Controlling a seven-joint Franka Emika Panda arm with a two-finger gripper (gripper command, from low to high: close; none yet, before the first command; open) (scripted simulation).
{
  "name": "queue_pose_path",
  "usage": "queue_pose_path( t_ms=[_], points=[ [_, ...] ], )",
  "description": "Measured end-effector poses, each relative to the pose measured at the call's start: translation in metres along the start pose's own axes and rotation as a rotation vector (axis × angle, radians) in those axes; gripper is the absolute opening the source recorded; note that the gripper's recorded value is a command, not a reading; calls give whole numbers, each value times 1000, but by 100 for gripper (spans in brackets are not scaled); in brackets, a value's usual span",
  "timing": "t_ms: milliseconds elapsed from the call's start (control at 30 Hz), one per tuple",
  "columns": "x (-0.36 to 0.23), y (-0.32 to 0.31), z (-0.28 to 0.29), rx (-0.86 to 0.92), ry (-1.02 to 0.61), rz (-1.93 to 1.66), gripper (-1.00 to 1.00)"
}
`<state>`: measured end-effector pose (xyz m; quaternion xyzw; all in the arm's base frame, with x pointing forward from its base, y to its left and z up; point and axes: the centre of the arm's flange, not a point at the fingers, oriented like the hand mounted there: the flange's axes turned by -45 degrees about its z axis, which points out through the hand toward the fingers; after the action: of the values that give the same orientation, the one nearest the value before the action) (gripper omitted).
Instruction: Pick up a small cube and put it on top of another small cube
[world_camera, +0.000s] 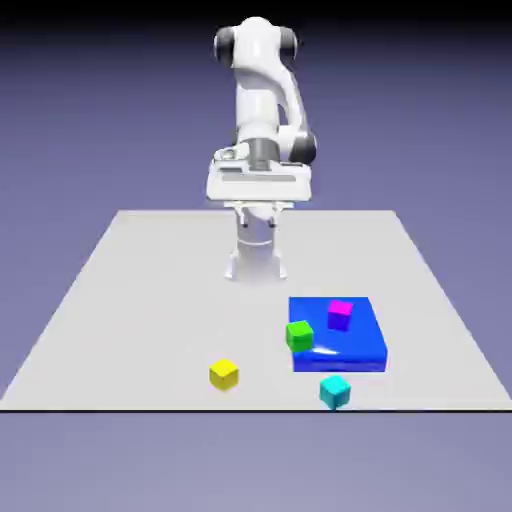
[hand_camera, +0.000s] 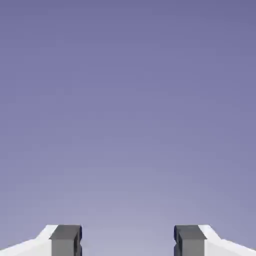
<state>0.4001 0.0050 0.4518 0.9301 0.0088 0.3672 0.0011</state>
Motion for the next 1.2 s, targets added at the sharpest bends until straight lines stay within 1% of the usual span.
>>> queue_pose_path(
  t_ms=[233,467,900,1133,1200],
  points=[
    [10,-4,75,-11,-262,218,0],
    [2,-14,155,-15,-530,451,0],
    [-46,-47,288,5,-1069,897,0],
    [-76,-69,343,38,-1387,1126,0],
    [-78,-70,346,42,-1412,1142,0]
  ],
)
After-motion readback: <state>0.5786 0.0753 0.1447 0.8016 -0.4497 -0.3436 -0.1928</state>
